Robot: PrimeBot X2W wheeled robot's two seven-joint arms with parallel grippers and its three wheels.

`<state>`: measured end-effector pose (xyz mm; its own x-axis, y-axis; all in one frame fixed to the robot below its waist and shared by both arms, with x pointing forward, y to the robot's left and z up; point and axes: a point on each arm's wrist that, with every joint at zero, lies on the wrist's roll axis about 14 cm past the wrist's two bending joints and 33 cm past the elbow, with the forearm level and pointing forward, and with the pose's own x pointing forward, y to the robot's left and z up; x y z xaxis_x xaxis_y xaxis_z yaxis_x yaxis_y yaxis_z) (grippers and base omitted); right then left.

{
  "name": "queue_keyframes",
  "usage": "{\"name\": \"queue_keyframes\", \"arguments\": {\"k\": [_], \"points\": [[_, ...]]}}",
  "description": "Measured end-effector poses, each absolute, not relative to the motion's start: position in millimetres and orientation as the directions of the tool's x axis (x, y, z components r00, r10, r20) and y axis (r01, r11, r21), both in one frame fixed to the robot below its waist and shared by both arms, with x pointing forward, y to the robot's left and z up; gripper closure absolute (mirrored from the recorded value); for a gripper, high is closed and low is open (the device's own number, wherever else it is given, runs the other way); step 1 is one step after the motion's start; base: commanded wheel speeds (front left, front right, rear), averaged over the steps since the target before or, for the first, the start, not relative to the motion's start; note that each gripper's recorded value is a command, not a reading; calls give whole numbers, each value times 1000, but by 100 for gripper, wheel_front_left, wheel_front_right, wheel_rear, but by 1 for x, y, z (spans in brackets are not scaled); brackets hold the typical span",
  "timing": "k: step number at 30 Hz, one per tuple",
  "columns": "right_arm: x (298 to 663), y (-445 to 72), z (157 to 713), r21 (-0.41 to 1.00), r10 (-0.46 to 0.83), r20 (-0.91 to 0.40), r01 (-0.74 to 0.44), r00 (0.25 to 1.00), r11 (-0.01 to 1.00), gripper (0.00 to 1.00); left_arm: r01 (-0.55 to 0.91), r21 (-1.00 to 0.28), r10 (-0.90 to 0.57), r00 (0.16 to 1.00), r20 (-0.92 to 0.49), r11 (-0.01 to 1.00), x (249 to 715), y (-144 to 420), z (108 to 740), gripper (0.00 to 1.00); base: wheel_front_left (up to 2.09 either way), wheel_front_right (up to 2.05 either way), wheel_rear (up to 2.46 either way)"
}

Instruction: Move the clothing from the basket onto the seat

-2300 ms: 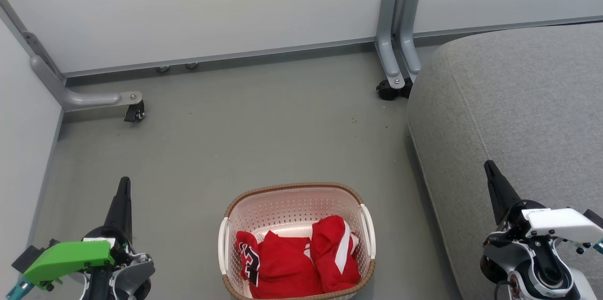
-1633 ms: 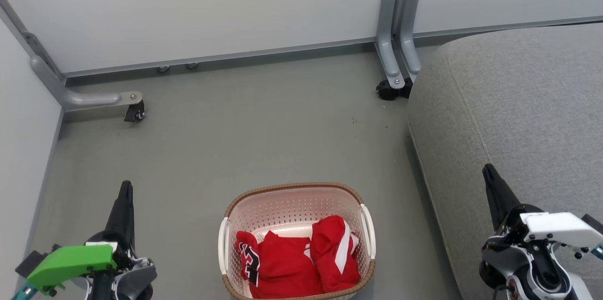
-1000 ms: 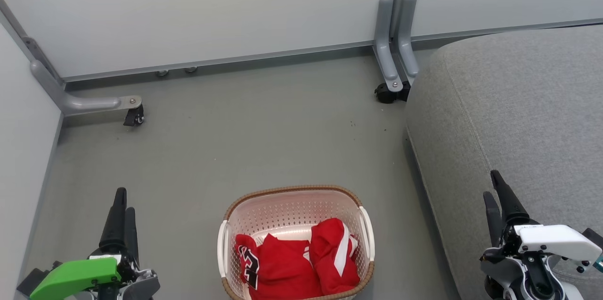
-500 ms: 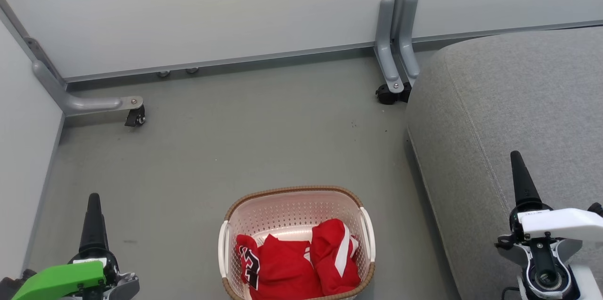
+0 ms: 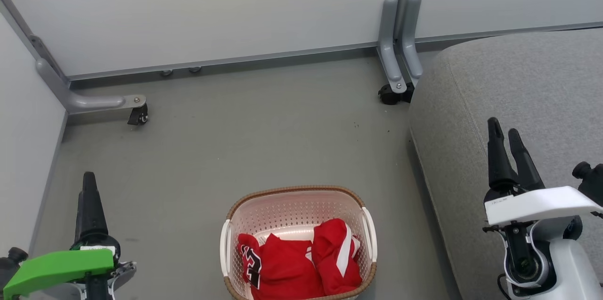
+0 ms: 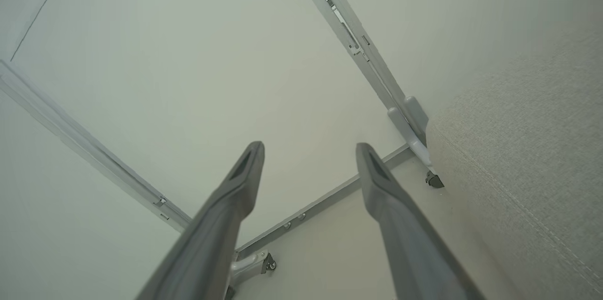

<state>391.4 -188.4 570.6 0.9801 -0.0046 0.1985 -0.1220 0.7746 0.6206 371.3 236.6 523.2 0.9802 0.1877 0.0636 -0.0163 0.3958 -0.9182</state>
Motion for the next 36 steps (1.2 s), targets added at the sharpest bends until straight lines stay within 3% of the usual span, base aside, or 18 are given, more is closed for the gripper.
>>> {"name": "queue_keyframes", "arguments": {"k": [6, 20, 36], "points": [[393, -175, 590, 479, 47, 259, -170, 965, 861, 0, -4, -861, 184, 977, 105, 509, 370, 236, 534, 0, 0, 0, 0], [391, -154, 593, 265, 126, 279, -202, 952, 943, 0, 12, -646, 127, 978, 168, 763, 367, 217, 554, 0, 0, 0, 0], [384, -141, 583, 105, 169, 263, -202, 950, 974, 0, 65, -342, -20, 991, 133, 937, 363, 164, 539, 0, 0, 0, 0]]}}
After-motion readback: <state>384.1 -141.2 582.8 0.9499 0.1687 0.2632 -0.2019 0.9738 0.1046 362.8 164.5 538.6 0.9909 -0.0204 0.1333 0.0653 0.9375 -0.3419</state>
